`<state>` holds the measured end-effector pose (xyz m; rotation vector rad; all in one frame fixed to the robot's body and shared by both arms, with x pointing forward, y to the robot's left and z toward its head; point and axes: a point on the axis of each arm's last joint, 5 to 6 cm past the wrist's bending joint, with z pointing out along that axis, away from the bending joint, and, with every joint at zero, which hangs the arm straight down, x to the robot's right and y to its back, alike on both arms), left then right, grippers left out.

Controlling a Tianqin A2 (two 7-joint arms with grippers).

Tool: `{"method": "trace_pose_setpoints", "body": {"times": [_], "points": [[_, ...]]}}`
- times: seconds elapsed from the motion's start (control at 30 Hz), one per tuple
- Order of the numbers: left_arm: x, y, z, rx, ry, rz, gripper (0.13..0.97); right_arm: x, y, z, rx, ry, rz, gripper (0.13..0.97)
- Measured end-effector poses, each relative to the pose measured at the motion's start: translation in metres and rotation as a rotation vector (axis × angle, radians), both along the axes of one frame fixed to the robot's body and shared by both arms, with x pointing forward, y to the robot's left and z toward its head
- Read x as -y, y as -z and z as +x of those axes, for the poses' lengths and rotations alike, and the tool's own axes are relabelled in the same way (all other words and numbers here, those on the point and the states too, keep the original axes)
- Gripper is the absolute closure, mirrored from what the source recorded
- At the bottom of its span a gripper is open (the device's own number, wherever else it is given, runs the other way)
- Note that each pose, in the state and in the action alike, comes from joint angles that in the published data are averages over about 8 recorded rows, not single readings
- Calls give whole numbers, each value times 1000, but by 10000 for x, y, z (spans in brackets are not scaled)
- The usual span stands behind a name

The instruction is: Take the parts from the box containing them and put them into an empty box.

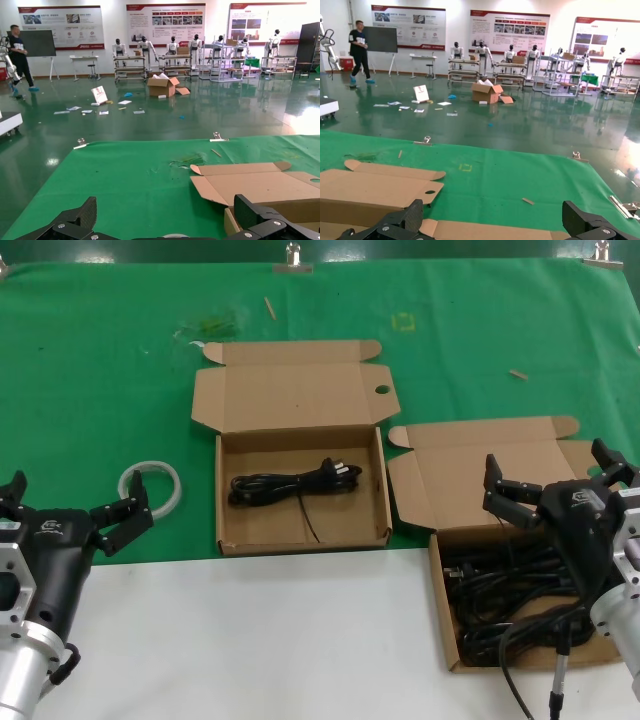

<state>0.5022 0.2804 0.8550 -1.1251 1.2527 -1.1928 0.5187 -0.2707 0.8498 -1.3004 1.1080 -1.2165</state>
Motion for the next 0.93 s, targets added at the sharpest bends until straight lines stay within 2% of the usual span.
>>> {"method": "trace_pose_setpoints", "body": {"times": [0.93], "points": [[0, 0, 0, 0, 0, 0, 132, 0, 0, 0, 0, 0, 0, 130]]}}
